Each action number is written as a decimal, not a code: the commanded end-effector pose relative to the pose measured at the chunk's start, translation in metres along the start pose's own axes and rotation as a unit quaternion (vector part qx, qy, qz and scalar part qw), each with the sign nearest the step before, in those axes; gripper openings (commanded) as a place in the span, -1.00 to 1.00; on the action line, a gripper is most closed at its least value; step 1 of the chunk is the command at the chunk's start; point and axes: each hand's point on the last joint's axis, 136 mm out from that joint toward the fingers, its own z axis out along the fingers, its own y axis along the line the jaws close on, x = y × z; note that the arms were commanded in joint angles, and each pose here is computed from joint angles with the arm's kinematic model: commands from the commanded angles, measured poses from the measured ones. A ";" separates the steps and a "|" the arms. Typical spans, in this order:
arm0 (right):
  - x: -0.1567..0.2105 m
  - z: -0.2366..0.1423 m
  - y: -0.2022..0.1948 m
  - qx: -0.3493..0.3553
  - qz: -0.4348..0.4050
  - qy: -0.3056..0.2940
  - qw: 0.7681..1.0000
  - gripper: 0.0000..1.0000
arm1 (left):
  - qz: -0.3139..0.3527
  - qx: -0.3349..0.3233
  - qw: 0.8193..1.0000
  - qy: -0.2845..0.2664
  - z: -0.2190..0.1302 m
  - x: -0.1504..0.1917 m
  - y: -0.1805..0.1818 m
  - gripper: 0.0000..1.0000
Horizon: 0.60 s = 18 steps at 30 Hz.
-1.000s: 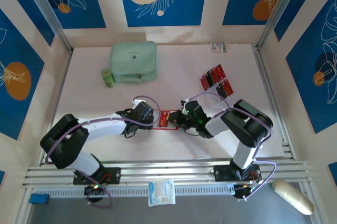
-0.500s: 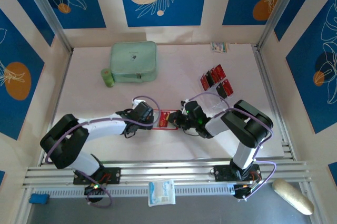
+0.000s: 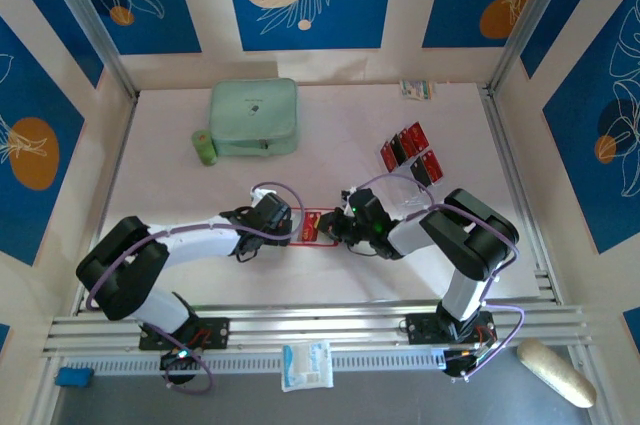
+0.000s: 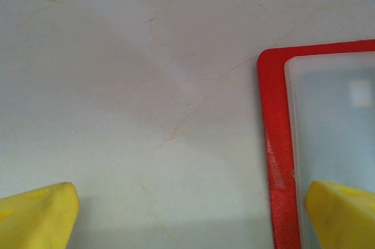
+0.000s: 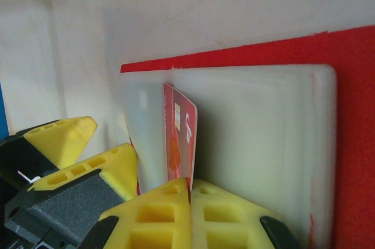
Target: Put the credit cards into the card holder
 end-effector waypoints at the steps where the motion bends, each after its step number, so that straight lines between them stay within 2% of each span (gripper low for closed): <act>1: 0.022 0.002 -0.039 0.070 0.023 0.045 0.996 -1.00 | -0.002 -0.016 1.000 0.012 0.003 0.011 0.011 0.99; 7: 0.026 0.010 -0.040 0.079 0.023 0.066 0.994 -1.00 | -0.004 -0.014 1.000 0.011 0.002 0.009 0.010 0.99; 8: 0.027 0.011 -0.039 0.080 0.022 0.071 0.994 -0.95 | -0.004 -0.014 1.000 0.010 0.002 0.009 0.010 0.99; 14: 0.028 0.006 -0.033 0.096 -0.006 0.100 0.990 -0.26 | -0.005 -0.012 1.000 0.006 0.002 0.006 0.009 0.99; 16: 0.024 -0.004 -0.028 0.103 -0.023 0.100 0.989 -0.13 | -0.006 -0.011 1.000 0.003 0.001 0.006 0.009 0.99; 18: 0.016 -0.015 -0.021 0.108 -0.043 0.096 0.989 -0.08 | -0.007 -0.010 1.000 0.002 0.000 0.005 0.010 0.99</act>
